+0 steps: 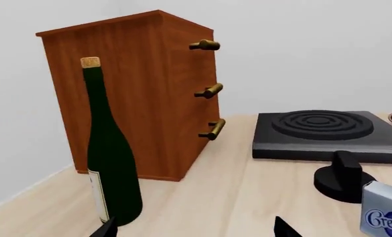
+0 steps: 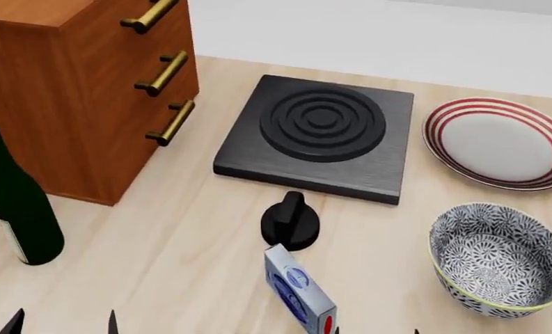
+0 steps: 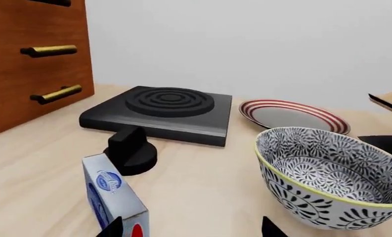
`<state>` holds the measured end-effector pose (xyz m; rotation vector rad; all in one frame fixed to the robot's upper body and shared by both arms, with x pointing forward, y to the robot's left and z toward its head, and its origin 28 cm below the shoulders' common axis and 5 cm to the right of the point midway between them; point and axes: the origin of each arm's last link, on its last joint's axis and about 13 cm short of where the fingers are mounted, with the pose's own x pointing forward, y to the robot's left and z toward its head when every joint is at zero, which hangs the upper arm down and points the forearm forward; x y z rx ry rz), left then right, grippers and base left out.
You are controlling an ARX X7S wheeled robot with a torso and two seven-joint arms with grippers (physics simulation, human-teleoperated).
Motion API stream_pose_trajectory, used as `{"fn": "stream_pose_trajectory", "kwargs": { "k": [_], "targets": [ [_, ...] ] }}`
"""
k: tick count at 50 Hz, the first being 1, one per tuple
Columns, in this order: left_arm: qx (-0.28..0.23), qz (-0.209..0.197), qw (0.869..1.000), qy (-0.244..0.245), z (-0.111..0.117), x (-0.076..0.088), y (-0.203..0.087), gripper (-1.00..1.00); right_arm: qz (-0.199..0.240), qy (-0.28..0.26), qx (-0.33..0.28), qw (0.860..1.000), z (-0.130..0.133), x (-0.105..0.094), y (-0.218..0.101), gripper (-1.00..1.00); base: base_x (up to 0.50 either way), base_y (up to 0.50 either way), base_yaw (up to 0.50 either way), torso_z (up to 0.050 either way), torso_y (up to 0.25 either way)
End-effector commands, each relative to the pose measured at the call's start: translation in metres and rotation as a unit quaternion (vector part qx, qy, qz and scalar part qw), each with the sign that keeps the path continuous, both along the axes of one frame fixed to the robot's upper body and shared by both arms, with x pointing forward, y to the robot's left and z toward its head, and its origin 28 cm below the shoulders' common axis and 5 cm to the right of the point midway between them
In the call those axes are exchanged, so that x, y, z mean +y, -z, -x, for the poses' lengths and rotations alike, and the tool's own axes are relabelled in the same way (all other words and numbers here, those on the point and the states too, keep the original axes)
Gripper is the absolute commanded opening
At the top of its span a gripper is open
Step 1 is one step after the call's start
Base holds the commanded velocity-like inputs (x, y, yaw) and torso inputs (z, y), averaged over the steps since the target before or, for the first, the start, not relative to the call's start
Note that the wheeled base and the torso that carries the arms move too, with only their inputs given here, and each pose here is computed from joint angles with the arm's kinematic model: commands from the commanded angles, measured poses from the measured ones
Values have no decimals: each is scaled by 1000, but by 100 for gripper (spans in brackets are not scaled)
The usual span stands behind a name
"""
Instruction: Pick up the cream cheese and put it in the bowl.
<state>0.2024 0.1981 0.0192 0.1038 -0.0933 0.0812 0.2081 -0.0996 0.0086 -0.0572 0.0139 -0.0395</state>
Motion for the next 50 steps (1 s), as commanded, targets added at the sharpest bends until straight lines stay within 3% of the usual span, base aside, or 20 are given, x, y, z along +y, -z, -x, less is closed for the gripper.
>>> {"fn": "stream_pose_trajectory", "kwargs": {
  "k": [1,5,7,15,17,19,22,24,31,34,36,40,50],
  "targets": [
    [-1,0,1000,2,1,0,-1,100,-4,-4,-2,1000,1,0,-1,100,0,0,0,0,0],
    [-2,-3,1000,3,1,0,10,100,-4,-5,-1,1000,1,0,0,100,0,0,0,0,0],
    [-3,-3,1000,3,1,-1,-2,100,-3,-5,0,1000,1,0,0,100,0,0,0,0,0],
    [-3,-2,1000,1,1,-1,-3,100,-5,-6,0,1000,1,-1,0,100,40,-29,0,0,0],
    [-5,-4,1000,1,1,-1,12,100,-6,-7,-1,1000,1,-1,0,100,164,-118,0,0,0],
    [-4,-3,1000,1,0,-1,1,100,-5,-7,0,1000,1,-1,1,100,171,-115,0,0,0],
    [-4,-4,1000,3,1,-1,14,100,-4,-6,1,1000,1,-1,2,100,169,-114,0,0,0],
    [-4,-4,1000,2,0,-1,-1,100,-5,-5,0,1000,1,-1,1,100,164,-118,0,0,0],
    [-4,-4,1000,3,2,-1,-2,100,-2,-7,-1,1000,2,0,1,100,167,-114,0,0,0],
    [-5,-4,1000,3,1,-1,13,100,-1,-5,-2,1000,2,-1,0,100,170,-116,0,0,0],
    [-5,-5,1000,3,1,-1,-2,100,0,-5,-2,1000,2,-1,-1,100,169,-117,0,0,0],
    [-7,-6,1000,3,2,-1,6,100,1,-7,-1,1000,3,0,0,100,176,-115,0,0,0],
    [-6,-4,1000,1,1,-1,-3,100,2,-8,-1,1000,2,0,0,100,164,-83,0,0,0]
  ]
}}
